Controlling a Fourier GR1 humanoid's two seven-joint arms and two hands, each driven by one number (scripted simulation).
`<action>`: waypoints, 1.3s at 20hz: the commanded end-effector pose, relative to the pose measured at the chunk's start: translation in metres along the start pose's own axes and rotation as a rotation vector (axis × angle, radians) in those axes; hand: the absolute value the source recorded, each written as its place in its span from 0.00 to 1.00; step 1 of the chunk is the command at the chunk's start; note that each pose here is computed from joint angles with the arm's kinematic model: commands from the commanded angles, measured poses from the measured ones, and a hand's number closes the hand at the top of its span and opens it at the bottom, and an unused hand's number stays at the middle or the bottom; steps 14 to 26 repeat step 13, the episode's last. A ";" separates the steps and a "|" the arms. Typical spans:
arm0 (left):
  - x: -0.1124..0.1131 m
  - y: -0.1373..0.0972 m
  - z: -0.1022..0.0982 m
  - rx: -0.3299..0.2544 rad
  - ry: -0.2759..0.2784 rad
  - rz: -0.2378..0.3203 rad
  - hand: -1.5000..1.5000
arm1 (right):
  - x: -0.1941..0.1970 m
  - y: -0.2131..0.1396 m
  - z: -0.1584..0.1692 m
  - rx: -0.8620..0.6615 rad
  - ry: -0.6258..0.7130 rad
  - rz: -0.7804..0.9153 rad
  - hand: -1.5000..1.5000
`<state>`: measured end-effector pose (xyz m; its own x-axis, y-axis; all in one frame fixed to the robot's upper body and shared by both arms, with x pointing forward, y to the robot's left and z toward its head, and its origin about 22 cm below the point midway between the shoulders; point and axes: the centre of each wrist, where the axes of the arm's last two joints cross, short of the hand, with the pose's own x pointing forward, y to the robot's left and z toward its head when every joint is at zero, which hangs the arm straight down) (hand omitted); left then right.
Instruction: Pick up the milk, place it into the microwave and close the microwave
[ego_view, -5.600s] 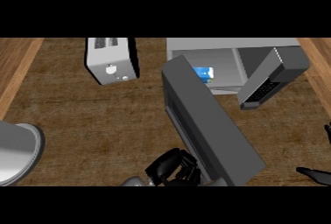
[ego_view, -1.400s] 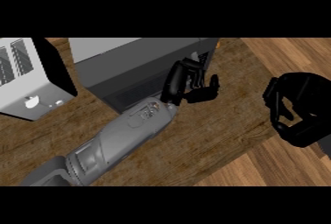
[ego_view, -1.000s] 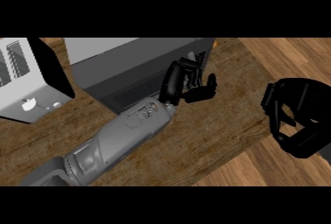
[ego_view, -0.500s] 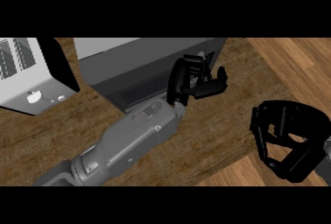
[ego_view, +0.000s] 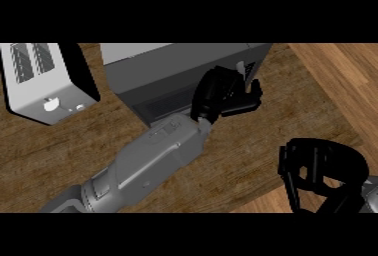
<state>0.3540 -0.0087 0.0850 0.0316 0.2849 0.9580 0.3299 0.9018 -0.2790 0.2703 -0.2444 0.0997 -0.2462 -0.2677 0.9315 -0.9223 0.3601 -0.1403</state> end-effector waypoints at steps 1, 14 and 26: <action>-0.027 0.058 0.001 0.227 0.086 0.109 1.00 | -0.008 0.017 0.001 -0.006 -0.027 -0.039 1.00; -0.048 0.083 0.012 0.141 0.091 0.154 1.00 | -0.004 0.053 -0.007 -0.016 -0.054 -0.023 1.00; -0.048 0.083 0.012 0.141 0.091 0.154 1.00 | -0.004 0.053 -0.007 -0.016 -0.054 -0.023 1.00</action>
